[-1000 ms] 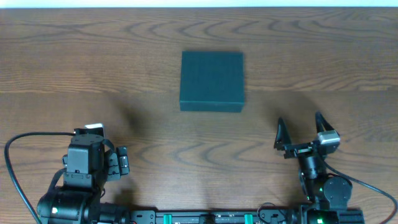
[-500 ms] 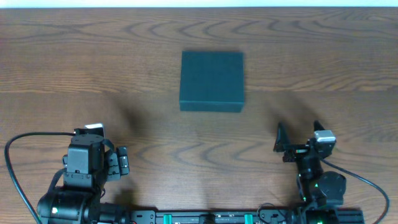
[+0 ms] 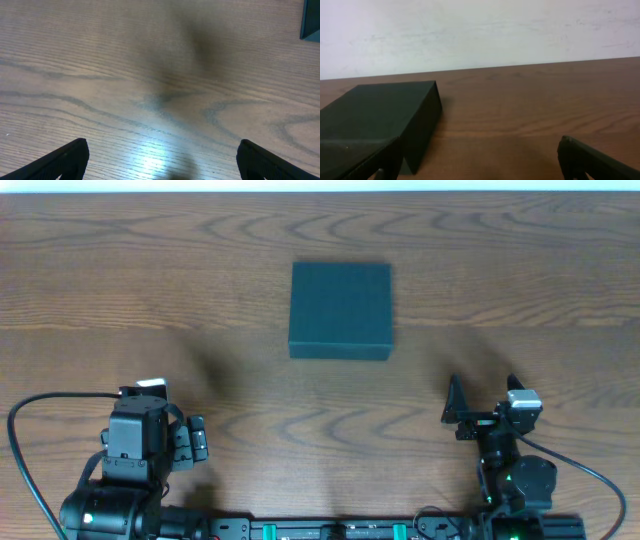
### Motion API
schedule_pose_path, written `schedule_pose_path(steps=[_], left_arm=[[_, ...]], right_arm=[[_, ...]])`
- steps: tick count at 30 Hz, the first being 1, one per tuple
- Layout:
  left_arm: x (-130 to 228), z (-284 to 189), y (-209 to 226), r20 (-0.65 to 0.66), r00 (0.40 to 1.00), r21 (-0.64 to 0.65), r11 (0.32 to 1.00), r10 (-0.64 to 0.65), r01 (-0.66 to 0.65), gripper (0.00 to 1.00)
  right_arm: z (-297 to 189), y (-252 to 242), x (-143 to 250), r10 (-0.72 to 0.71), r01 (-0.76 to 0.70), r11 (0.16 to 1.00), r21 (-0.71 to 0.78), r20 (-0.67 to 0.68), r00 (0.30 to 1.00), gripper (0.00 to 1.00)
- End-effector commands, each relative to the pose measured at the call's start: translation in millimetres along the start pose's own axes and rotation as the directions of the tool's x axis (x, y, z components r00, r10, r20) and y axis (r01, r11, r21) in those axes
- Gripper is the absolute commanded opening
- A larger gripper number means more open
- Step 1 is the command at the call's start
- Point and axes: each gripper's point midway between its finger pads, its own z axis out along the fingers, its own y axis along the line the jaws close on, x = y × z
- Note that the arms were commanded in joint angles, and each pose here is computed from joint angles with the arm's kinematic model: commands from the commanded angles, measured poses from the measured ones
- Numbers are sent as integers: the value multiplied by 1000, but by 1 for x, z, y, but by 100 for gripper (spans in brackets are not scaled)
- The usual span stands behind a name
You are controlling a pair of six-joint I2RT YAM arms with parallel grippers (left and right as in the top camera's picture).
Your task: Pack container
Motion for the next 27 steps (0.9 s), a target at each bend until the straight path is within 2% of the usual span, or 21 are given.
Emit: schedule_pose_path(steps=[1, 9, 12, 14, 16, 19, 22, 25, 27], left_arm=[[1, 0, 2, -1, 1000, -6, 1000, 10, -10, 95], [2, -4, -1, 15, 1000, 16, 1000, 11, -11, 95], [-29, -11, 1, 163, 987, 7, 1000, -17, 16, 95], [-60, -21, -1, 304, 952, 20, 1000, -26, 21, 95], [-91, -36, -3, 455, 890, 31, 1000, -11, -3, 95], [-130, -60, -6, 680, 732, 53, 999, -36, 0, 95], [-143, -70, -7, 802, 594, 68, 998, -59, 8, 95], [-151, -88, -2, 910, 410, 56, 998, -58, 18, 95], [-150, -96, 2, 941, 330, 62, 997, -71, 38, 95]], right_arm=[[0, -6, 0, 5, -5, 1000, 28, 2, 1000, 99], [0, -6, 0, 5, -5, 1000, 28, 2, 1000, 99], [0, -6, 0, 5, -5, 1000, 28, 2, 1000, 99], [0, -6, 0, 5, -5, 1000, 28, 2, 1000, 99], [0, -6, 0, 5, -5, 1000, 28, 2, 1000, 99], [0, -6, 0, 5, -5, 1000, 28, 2, 1000, 99], [0, -6, 0, 5, -5, 1000, 28, 2, 1000, 99], [0, -6, 0, 5, -5, 1000, 28, 2, 1000, 99], [0, -6, 0, 5, -5, 1000, 28, 2, 1000, 99]])
